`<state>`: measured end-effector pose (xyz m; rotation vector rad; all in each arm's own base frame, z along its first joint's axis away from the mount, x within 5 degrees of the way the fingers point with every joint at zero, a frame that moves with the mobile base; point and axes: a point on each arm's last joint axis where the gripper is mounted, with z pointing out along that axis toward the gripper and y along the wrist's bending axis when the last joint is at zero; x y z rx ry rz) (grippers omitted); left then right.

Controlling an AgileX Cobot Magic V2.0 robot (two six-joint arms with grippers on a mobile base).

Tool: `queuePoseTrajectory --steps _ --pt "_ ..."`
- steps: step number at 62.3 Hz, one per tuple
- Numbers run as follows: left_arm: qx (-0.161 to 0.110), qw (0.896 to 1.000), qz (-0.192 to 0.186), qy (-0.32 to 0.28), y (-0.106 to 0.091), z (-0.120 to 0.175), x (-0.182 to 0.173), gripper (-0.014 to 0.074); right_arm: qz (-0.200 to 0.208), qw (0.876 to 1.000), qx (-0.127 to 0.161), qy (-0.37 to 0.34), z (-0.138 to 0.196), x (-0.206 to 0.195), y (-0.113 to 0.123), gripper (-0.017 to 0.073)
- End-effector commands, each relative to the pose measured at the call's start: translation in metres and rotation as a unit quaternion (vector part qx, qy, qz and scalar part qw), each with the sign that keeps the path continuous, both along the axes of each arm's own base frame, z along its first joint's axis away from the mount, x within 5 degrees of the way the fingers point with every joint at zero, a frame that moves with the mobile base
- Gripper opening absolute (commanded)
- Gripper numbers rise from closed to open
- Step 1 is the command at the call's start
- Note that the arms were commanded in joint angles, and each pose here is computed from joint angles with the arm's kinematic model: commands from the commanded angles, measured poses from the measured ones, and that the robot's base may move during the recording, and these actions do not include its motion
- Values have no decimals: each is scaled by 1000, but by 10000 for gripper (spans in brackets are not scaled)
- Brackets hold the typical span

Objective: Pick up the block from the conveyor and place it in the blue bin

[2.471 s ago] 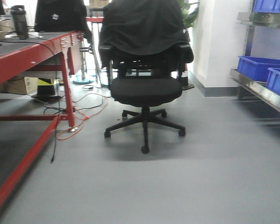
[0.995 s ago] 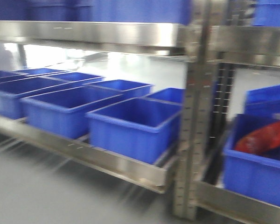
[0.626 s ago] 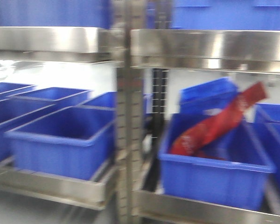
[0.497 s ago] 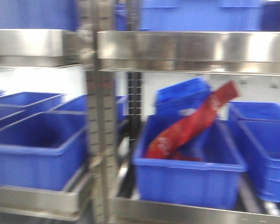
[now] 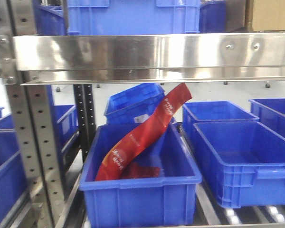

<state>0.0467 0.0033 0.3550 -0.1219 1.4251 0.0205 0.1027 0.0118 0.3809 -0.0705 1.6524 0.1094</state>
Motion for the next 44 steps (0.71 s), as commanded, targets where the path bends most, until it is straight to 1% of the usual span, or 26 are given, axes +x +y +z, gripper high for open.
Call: queuePoseTrajectory --steps 1,44 --pt "-1 1000 0 -10 0 2 -1 -111 -1 1000 -2 -20 5 -1 0 -162" --pt "-1 1000 0 -10 0 2 -1 -111 -1 1000 -2 -20 5 -1 0 -162"
